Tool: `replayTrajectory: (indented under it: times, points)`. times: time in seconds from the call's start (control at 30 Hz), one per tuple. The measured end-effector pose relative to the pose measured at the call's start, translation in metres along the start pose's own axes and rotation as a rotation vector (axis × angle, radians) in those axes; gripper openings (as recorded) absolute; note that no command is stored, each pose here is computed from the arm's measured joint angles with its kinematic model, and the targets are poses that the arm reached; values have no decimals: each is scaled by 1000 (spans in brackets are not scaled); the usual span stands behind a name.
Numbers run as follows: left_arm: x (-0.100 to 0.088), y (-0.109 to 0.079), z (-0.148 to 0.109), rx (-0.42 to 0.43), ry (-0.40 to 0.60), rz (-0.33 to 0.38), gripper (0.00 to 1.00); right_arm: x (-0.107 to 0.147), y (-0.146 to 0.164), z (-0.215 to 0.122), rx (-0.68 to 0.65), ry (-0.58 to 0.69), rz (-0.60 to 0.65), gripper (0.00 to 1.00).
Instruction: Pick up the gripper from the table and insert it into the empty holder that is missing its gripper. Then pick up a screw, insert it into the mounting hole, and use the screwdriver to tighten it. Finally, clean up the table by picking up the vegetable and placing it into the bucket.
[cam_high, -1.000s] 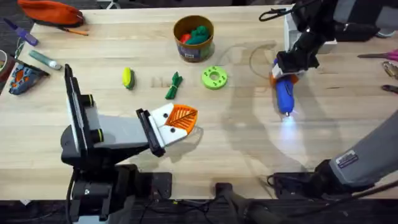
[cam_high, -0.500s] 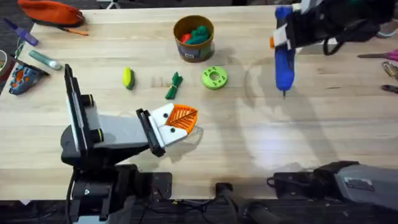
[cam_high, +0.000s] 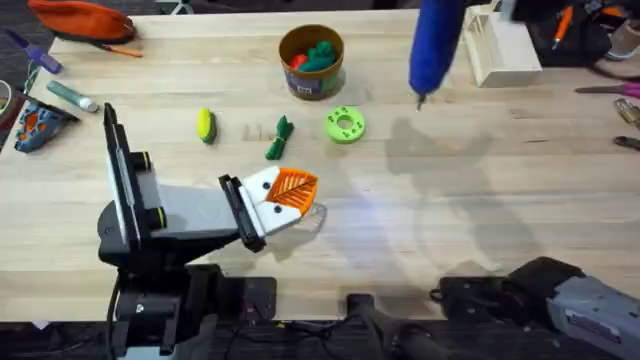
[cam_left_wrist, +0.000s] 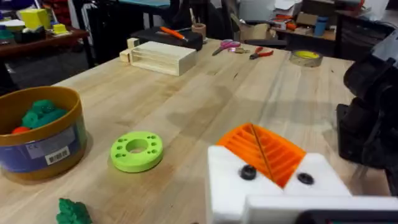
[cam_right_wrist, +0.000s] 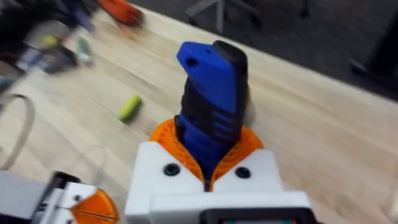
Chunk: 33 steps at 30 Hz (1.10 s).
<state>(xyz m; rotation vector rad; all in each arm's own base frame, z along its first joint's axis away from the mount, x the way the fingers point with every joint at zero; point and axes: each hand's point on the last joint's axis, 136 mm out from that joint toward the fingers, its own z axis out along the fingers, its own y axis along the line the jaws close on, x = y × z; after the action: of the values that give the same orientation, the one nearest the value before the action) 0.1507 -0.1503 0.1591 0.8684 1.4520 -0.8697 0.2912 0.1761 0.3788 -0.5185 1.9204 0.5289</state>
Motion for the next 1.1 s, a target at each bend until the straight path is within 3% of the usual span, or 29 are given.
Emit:
replayTrajectory:
  times: [0.2, 0.53, 0.77, 1.1]
  points:
    - [0, 0, 0, 0, 0, 0, 6, -40, 42, -29, -211, -177, -47, 23]
    - [0, 0, 0, 0, 0, 0, 6, -54, 88, -46, -488, -284, -131, 23]
    - [0, 0, 0, 0, 0, 0, 6, -35, 115, -31, -676, -370, -214, 23]
    - [0, 0, 0, 0, 0, 0, 6, -2, 164, 2, -987, -317, -267, 23]
